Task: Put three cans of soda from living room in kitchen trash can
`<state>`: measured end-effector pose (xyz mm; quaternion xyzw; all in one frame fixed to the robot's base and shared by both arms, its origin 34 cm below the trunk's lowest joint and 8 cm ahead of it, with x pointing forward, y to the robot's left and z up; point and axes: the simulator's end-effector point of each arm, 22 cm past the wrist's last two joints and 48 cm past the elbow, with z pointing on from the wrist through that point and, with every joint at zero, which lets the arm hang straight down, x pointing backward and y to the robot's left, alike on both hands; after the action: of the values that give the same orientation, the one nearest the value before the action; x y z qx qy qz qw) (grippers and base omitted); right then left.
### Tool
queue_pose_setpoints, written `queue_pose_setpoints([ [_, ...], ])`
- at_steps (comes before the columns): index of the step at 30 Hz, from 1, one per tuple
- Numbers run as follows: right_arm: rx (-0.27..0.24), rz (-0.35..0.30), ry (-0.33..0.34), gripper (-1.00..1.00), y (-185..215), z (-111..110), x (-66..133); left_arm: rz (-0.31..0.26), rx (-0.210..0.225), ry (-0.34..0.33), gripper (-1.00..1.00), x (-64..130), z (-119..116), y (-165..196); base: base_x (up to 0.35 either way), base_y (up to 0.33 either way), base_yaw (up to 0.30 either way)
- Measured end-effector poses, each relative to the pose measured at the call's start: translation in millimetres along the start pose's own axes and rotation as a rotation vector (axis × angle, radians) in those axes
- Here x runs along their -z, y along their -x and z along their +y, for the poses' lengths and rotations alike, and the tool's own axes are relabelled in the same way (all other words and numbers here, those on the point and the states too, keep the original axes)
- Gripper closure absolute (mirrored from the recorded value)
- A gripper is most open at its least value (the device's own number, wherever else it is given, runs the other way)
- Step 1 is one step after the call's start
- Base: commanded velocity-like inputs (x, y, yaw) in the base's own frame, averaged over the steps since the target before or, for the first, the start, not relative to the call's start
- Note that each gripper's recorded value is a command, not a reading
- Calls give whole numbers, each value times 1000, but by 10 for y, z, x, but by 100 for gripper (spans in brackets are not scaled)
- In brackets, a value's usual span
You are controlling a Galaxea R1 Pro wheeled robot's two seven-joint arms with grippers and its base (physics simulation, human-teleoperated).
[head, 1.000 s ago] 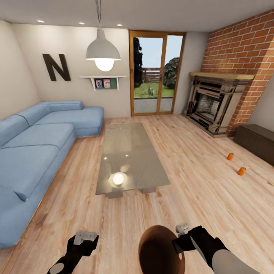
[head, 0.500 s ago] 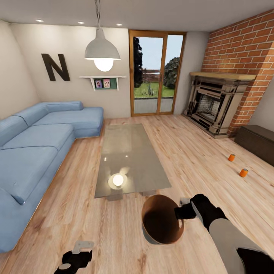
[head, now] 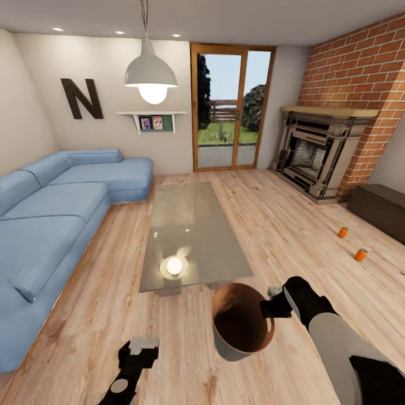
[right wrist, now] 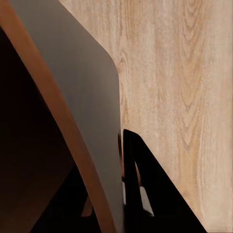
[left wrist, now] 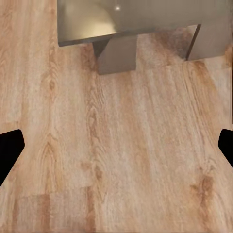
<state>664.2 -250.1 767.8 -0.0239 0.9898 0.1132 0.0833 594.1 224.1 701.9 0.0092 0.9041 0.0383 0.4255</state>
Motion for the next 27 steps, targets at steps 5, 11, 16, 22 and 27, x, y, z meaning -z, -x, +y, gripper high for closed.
queue_pose_setpoints([
  [5, -13, 9, 16, 100, -19, 34, -64, 20, -9, -5, -100, -9, -17, -363, 0, 0, 0],
  [11, -39, 54, 16, 100, -116, 3, -136, 28, -16, -7, -100, -50, -24, -509, 0, 0, 0],
  [16, -61, 101, 12, 100, -219, -21, -198, 31, -18, -8, -100, -98, -23, -578, 0, 0, 0],
  [22, -65, 104, 21, 100, -227, -10, -296, 61, -24, -17, -100, -132, -49, -778, 0, 0, 0],
  [27, -64, 107, 21, 100, -241, -26, -378, 105, -30, -22, -100, -141, -64, -1027, 0, 0, 0],
])
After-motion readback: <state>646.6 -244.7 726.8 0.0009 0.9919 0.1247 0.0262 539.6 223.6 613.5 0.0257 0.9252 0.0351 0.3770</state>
